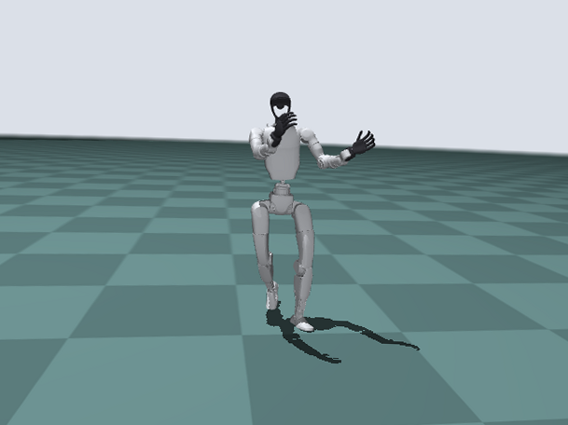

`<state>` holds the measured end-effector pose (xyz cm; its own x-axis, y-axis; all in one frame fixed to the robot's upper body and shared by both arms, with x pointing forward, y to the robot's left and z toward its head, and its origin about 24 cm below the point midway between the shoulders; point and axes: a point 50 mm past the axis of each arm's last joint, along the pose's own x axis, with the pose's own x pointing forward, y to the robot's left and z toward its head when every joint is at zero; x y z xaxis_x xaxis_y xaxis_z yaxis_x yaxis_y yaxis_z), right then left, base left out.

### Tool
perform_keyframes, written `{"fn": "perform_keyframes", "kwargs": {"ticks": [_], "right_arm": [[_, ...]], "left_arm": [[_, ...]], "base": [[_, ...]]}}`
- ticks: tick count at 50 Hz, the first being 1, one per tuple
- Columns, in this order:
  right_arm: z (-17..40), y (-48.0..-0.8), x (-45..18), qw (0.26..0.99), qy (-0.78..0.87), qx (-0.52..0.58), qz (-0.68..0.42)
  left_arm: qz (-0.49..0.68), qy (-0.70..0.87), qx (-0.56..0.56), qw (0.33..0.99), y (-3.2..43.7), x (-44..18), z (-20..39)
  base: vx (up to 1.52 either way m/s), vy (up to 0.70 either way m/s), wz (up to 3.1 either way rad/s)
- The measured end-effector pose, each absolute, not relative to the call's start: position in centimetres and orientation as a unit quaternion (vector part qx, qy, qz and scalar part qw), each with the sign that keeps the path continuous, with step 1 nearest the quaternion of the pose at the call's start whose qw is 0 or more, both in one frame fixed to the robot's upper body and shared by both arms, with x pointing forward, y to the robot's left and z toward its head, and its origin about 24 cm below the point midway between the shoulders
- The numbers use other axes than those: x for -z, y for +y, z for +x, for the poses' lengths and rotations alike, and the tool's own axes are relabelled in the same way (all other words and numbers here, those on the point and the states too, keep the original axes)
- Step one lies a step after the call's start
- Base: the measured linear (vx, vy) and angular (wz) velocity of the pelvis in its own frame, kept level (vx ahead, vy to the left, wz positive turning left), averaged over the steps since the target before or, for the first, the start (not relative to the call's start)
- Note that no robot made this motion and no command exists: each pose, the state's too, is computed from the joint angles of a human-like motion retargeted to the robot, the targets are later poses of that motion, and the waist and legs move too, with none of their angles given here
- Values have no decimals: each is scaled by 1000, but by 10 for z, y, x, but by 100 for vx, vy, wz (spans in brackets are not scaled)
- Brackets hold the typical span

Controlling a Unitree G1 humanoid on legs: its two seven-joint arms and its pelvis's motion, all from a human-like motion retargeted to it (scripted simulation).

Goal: Kungfu

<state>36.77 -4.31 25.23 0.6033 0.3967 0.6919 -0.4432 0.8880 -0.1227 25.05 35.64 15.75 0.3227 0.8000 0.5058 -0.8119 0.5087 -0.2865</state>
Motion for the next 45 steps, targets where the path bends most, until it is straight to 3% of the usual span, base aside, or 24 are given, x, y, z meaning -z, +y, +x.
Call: {"fn": "perform_keyframes", "kwargs": {"ticks": [7,12,16,20,22,24,28,31,34,38,42,45], "right_arm": [[371,-74,-251,908,-381,-165,56],[369,-91,-209,928,-332,-166,3],[364,-113,-114,974,-164,-124,-96],[312,-149,27,971,135,-61,-190],[249,-174,101,905,348,-52,-238],[161,-197,149,760,583,-66,-279],[-25,-254,146,382,884,-172,-209],[-141,-263,111,206,949,-206,-124],[-229,-238,77,155,960,-216,-86],[-294,-204,36,135,972,-188,-30],[-310,-193,18,116,984,-124,55],[-290,-198,37,152,981,-73,94]], "left_arm": [[-18,-307,-390,868,294,-166,309],[-25,-212,-355,910,262,-112,320],[-29,-21,-278,960,211,-18,312],[-66,300,-53,950,127,97,249],[-130,376,68,915,94,121,213],[-191,384,111,897,68,125,194],[-224,358,154,893,24,108,202],[-122,266,320,901,10,73,234],[-33,256,431,865,0,75,215],[-43,261,437,860,-4,80,203],[-99,276,400,868,1,87,195],[-123,273,395,869,3,87,193]], "base": [[51,4,188],[32,-4,137],[13,0,132],[11,1,68],[9,6,-14],[0,12,80],[7,5,129],[24,-18,57],[28,-28,-5],[27,-29,-44],[20,-8,-67],[23,-5,-96]]}}
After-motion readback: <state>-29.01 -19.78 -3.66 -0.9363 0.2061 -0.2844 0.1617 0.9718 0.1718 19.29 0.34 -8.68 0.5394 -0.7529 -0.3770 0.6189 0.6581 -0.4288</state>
